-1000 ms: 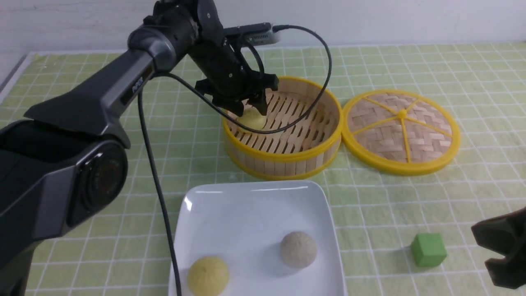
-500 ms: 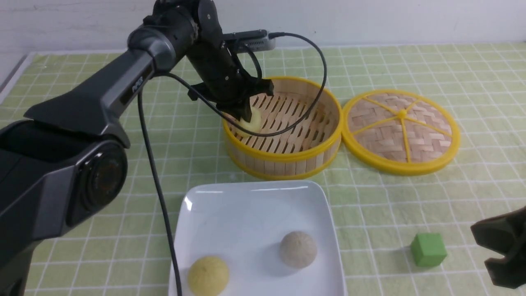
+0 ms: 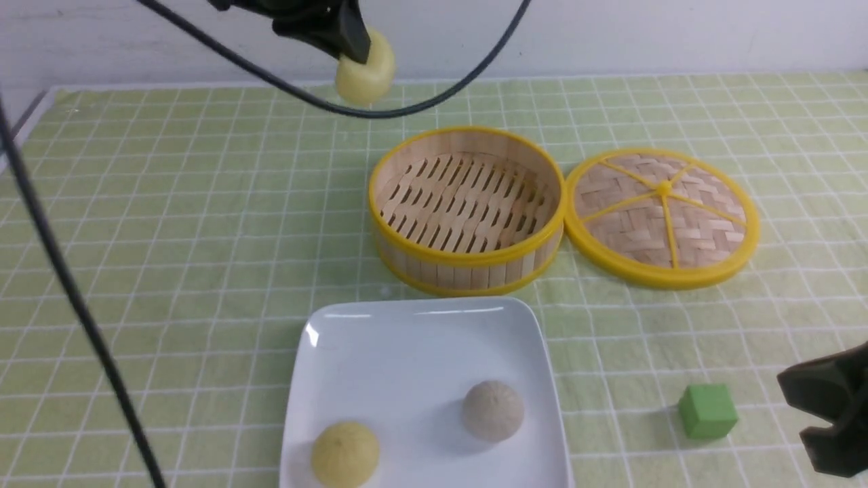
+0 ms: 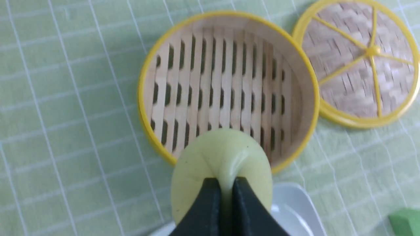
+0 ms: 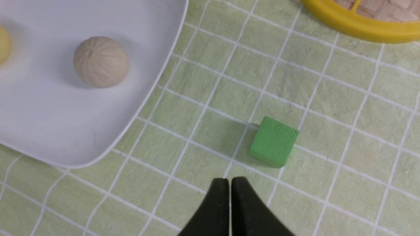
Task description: Put the steamed buns into the plate on the green tablecloth.
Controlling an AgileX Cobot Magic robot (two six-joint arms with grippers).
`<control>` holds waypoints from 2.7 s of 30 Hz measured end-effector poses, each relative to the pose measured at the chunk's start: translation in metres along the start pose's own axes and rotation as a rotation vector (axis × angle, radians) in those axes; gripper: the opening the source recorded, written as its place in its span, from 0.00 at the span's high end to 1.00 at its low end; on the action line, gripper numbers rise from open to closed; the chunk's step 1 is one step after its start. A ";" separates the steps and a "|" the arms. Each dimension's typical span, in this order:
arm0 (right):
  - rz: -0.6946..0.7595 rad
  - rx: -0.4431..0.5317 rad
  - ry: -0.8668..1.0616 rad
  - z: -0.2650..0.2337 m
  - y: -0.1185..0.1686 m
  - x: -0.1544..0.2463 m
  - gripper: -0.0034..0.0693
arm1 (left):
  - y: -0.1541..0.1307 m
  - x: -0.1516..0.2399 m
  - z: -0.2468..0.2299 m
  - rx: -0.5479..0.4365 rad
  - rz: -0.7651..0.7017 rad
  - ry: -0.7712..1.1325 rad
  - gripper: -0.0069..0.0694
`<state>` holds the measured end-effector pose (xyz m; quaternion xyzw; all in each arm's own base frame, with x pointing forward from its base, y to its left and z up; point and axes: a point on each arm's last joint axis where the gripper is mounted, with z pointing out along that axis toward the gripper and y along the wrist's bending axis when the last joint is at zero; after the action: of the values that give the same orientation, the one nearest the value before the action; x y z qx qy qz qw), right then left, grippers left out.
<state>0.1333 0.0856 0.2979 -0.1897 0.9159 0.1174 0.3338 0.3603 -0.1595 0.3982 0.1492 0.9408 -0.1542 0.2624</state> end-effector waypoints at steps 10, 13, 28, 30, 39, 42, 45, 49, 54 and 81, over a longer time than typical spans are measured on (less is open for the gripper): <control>0.001 0.000 0.002 0.000 0.000 0.000 0.89 | -0.036 0.126 0.109 -0.011 0.057 0.394 0.84; 0.001 0.001 0.007 0.000 0.000 0.001 0.89 | -0.033 0.139 0.136 -0.059 0.010 0.375 0.75; 0.022 -0.019 -0.144 -0.088 -0.013 0.055 0.87 | -0.035 0.119 0.142 -0.074 -0.036 0.286 0.29; 0.026 -0.031 -0.212 -0.100 -0.015 0.064 0.86 | -0.037 0.114 0.139 -0.070 -0.033 0.274 0.28; 0.042 -0.138 -0.599 -0.087 -0.013 0.074 0.95 | -0.040 0.108 0.136 -0.063 -0.032 0.259 0.34; 0.050 -0.154 -0.630 -0.074 -0.012 0.076 0.97 | -0.040 0.108 0.136 -0.063 -0.032 0.259 0.38; 0.044 -0.150 -0.638 -0.072 -0.012 0.076 0.97 | -0.040 0.108 0.136 -0.063 -0.032 0.259 0.43; 0.036 -0.142 -0.647 -0.072 -0.013 0.075 0.97 | -0.040 0.108 0.136 -0.060 -0.035 0.260 0.51; 0.031 -0.137 -0.649 -0.072 -0.013 0.075 0.97 | -0.040 0.108 0.136 -0.059 -0.035 0.256 0.63; 0.103 -0.011 -0.700 -0.060 -0.023 0.097 0.95 | -0.040 0.111 0.135 -0.069 -0.034 0.296 0.91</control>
<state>0.0408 0.0183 0.2772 -0.0931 0.7538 0.1969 0.6199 0.3154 -0.2230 0.2366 0.1453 0.9763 -0.1023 0.1232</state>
